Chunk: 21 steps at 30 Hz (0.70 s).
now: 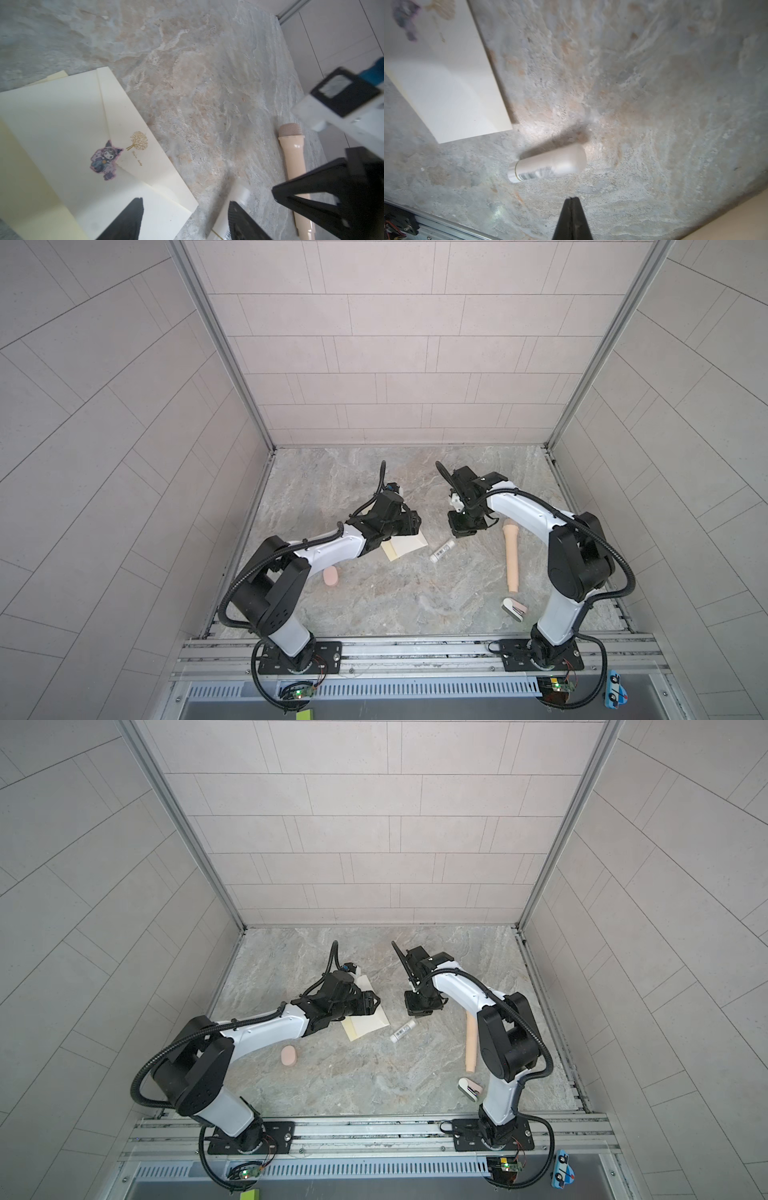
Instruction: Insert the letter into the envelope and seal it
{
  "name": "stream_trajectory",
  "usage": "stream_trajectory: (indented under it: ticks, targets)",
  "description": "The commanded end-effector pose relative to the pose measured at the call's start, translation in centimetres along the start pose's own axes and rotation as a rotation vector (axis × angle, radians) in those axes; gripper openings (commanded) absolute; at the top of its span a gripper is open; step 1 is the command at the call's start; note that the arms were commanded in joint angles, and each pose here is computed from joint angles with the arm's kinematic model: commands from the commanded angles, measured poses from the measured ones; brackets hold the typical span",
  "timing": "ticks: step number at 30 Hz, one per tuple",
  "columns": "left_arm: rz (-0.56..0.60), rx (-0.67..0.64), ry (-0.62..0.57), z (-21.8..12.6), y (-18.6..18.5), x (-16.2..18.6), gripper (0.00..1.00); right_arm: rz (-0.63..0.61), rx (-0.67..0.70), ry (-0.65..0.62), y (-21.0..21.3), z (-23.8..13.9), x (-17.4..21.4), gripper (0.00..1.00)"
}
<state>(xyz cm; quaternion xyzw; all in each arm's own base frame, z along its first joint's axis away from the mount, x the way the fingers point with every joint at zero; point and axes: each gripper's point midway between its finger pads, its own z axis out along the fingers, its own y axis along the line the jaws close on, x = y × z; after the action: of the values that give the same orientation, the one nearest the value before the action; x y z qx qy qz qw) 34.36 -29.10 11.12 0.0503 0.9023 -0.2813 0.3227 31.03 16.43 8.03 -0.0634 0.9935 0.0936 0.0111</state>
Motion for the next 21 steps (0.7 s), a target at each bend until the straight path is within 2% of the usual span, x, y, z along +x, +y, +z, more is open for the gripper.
stream_trajectory:
  ticks: [1, 6, 9, 12, 13, 14, 16, 17, 18, 20, 21]
  targets:
    - [0.062, 0.06, 0.039, 0.8, -1.6, 0.7, 0.71, 0.001, 0.009, 0.012, -0.5, 0.0, 0.2, 0.06]
    - [0.102, 0.084, 0.097, 1.8, -2.2, 2.3, 0.72, 0.03, 0.004, -0.016, -1.0, -0.4, -0.3, 0.06]
    - [0.107, 0.058, 0.087, 1.7, -1.5, 2.7, 0.73, 0.082, -0.003, -0.062, -1.7, -0.8, -0.5, 0.08]
    - [0.097, 0.019, -0.006, 0.4, -0.6, 1.6, 0.73, 0.171, 0.045, -0.177, -4.2, -2.5, -1.4, 0.16]
    - [0.088, -0.014, -0.049, -0.4, 0.0, 0.8, 0.74, 0.215, 0.078, -0.234, -5.6, -3.5, -1.7, 0.24]
    - [0.059, -0.084, -0.117, -1.4, 1.3, -0.3, 0.74, 0.272, 0.122, -0.297, -7.4, -4.8, -1.9, 0.34]
    - [-0.002, -0.219, -0.268, -4.0, 4.1, -2.5, 0.75, 0.367, 0.216, -0.423, -10.9, -7.5, -1.9, 0.45]
    - [-0.017, -0.285, -0.346, -5.6, 5.6, -3.4, 0.76, 0.406, 0.29, -0.497, -12.8, -9.1, -1.8, 0.48]
    - [-0.027, -0.352, -0.401, -7.0, 7.2, -4.1, 0.82, 0.43, 0.354, -0.565, -14.3, -10.6, -1.6, 0.5]
    - [-0.046, -0.525, -0.487, -10.2, 10.8, -5.2, 0.92, 0.412, 0.457, -0.708, -15.9, -13.2, -1.5, 0.52]
    - [-0.06, -0.626, -0.509, -11.9, 13.1, -5.6, 0.94, 0.393, 0.507, -0.786, -16.6, -14.4, -1.7, 0.53]
